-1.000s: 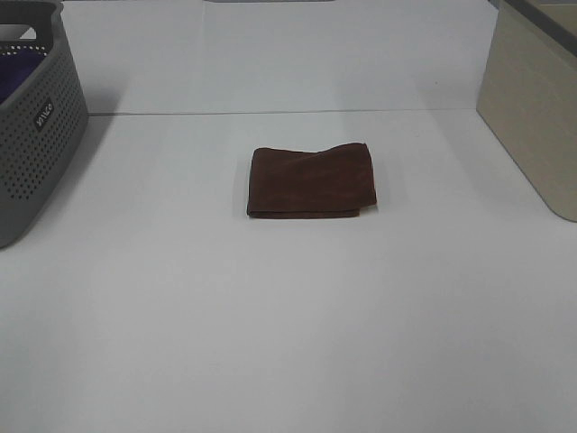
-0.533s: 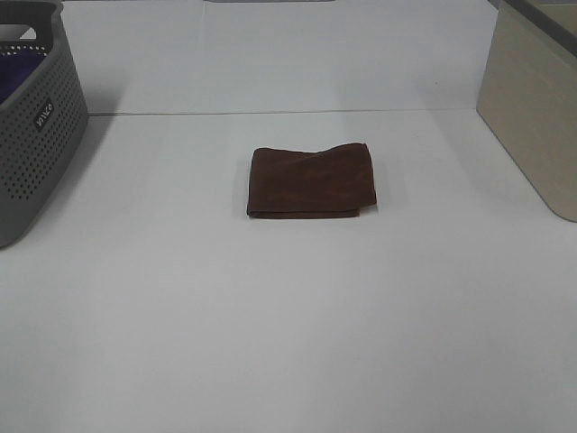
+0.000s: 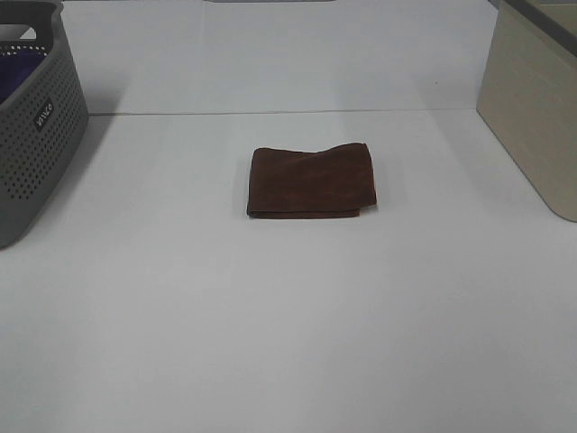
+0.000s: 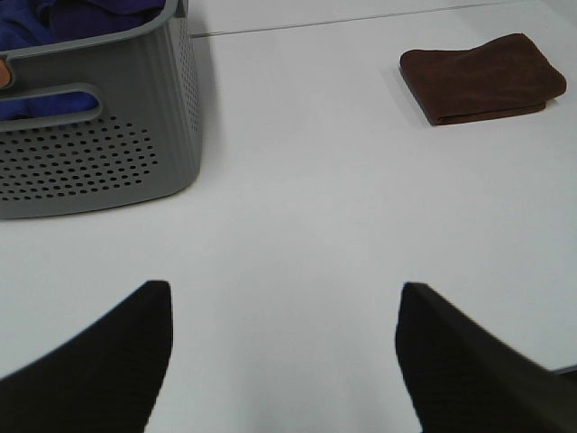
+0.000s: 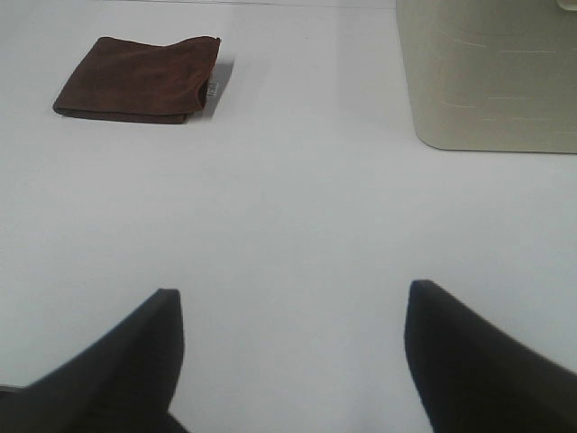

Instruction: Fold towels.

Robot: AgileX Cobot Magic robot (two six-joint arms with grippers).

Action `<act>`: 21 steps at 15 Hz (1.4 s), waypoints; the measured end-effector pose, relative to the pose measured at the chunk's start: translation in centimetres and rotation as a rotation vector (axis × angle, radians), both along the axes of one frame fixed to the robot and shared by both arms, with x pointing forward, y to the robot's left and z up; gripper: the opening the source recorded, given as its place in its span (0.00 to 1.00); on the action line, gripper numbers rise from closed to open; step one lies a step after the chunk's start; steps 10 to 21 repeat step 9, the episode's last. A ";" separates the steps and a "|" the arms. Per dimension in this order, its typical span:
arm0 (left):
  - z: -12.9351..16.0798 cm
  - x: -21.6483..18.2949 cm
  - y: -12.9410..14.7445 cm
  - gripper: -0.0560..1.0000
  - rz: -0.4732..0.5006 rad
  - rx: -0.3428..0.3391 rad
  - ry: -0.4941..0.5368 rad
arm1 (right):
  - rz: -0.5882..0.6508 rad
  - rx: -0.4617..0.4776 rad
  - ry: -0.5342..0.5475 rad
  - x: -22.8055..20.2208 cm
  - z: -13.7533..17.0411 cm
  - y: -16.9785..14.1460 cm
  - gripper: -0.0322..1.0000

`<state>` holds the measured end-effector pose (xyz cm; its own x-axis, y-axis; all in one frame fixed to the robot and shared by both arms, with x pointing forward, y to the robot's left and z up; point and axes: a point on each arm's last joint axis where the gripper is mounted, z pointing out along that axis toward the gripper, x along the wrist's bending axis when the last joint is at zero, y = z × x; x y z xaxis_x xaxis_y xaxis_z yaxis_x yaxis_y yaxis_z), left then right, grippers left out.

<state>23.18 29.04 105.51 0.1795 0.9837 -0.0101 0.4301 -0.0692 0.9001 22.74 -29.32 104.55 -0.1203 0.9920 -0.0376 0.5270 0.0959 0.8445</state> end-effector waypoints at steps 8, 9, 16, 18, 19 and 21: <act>0.0 0.0 0.0 0.69 0.000 0.000 0.000 | 0.000 0.000 0.000 0.0 0.0 0.0 0.67; 0.0 0.0 0.0 0.69 0.000 0.000 0.000 | 0.000 0.000 0.000 0.0 0.0 0.0 0.67; 0.0 0.0 0.0 0.69 0.000 0.000 0.000 | 0.000 0.000 0.000 0.0 0.0 0.0 0.67; 0.0 0.0 0.0 0.69 0.000 0.000 0.000 | 0.000 0.000 0.000 0.0 0.0 0.0 0.67; 0.0 0.0 0.0 0.69 0.000 0.000 0.000 | 0.000 0.000 0.000 0.0 0.0 0.0 0.67; 0.0 0.0 0.0 0.69 0.000 0.000 0.000 | 0.000 0.000 0.000 0.0 0.0 0.0 0.67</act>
